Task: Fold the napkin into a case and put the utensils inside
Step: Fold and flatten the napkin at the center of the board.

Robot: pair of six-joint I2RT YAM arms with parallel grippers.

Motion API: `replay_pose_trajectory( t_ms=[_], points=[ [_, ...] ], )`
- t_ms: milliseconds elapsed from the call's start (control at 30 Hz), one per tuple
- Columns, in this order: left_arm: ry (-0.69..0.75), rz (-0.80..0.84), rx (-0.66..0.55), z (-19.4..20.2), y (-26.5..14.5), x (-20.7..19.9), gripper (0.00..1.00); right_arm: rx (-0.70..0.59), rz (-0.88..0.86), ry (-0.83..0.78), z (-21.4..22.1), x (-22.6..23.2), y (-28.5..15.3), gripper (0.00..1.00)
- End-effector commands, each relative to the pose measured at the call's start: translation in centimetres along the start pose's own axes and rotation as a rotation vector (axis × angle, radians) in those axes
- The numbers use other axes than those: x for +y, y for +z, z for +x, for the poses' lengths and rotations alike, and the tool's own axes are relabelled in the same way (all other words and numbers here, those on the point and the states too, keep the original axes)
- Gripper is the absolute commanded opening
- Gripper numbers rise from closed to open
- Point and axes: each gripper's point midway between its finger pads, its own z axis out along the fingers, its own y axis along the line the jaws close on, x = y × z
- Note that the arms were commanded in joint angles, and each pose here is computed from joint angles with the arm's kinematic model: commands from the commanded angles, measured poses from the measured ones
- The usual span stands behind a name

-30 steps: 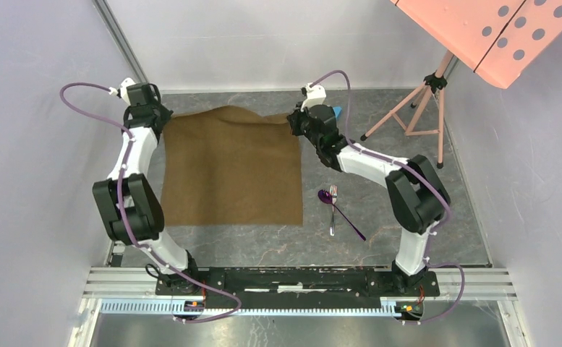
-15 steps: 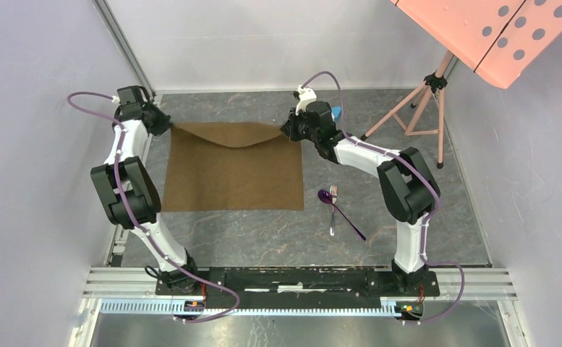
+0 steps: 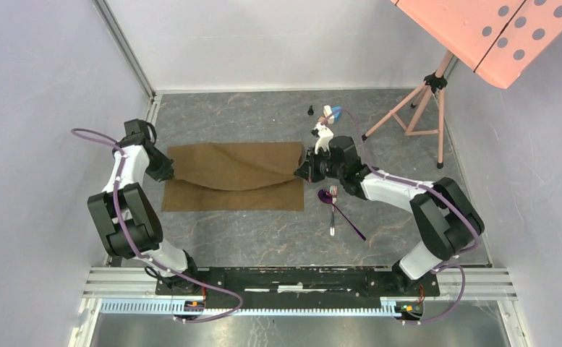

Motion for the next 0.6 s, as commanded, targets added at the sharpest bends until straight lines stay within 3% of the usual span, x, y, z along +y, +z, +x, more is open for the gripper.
replay_pose_trajectory(
  t_ms=[0,567],
  points=[
    [0.055,-0.134,-0.028,0.4,-0.9,3.4,0.02,-0.025,-0.085,0.014,1.1,1.9,-1.0,0.0],
    [0.123,-0.263,0.019,1.1,0.9,5.9,0.02,0.04,-0.087,-0.004,5.7,3.1,-1.9,0.0]
  ],
)
